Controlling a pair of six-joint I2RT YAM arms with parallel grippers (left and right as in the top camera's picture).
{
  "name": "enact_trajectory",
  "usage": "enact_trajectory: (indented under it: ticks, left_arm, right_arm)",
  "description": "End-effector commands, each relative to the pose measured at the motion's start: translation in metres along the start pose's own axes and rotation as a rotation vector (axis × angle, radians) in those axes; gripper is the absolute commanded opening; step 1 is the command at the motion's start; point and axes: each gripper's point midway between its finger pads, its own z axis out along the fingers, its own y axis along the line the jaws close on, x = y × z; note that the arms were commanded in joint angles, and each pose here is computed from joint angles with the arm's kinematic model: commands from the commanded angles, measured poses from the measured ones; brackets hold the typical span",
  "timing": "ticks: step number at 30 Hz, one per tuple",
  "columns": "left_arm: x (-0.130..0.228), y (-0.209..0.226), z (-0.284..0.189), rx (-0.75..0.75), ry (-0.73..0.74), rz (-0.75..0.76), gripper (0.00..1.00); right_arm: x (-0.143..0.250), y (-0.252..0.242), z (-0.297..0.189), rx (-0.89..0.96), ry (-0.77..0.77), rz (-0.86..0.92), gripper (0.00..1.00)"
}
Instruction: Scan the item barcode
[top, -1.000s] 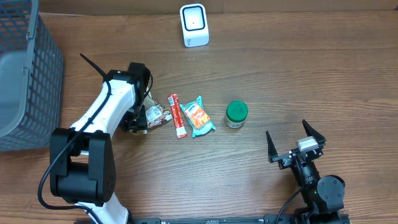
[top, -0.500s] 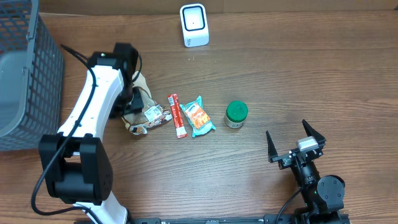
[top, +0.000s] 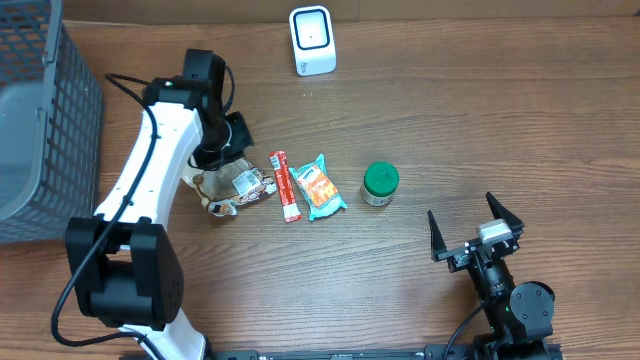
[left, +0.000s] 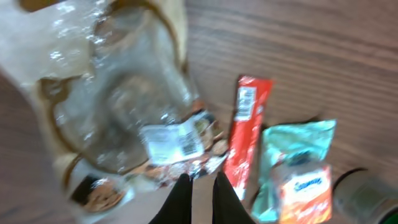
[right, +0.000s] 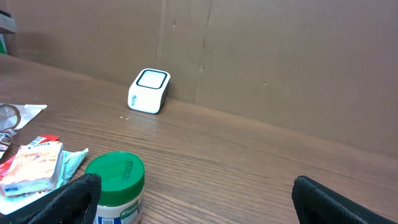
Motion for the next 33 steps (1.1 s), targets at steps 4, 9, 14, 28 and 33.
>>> enact_trajectory:
  ticks: [4,9,14,28,33]
  left_arm:
    - [0.008,0.003,0.016,-0.058,-0.031,-0.07,0.04]
    - [0.008,0.001,0.036,-0.048,-0.068,-0.1,0.04]
    - [0.009,-0.003,0.056,-0.012,-0.098,-0.094,0.04]
    - [0.033,0.004,0.08,-0.049,-0.076,-0.059,0.04]
    - [0.044,0.015,0.079,-0.094,-0.028,0.026,0.04]
  right_arm:
    - [0.003,0.0,0.0,0.002,0.0,0.0,1.0]
    - [0.003,0.0,0.0,0.002,0.0,0.0,1.0]
    - [0.003,0.0,0.0,0.002,0.0,0.0,1.0]
    - [0.003,0.0,0.0,0.002,0.0,0.0,1.0]
    - [0.003,0.0,0.0,0.002,0.0,0.0,1.0]
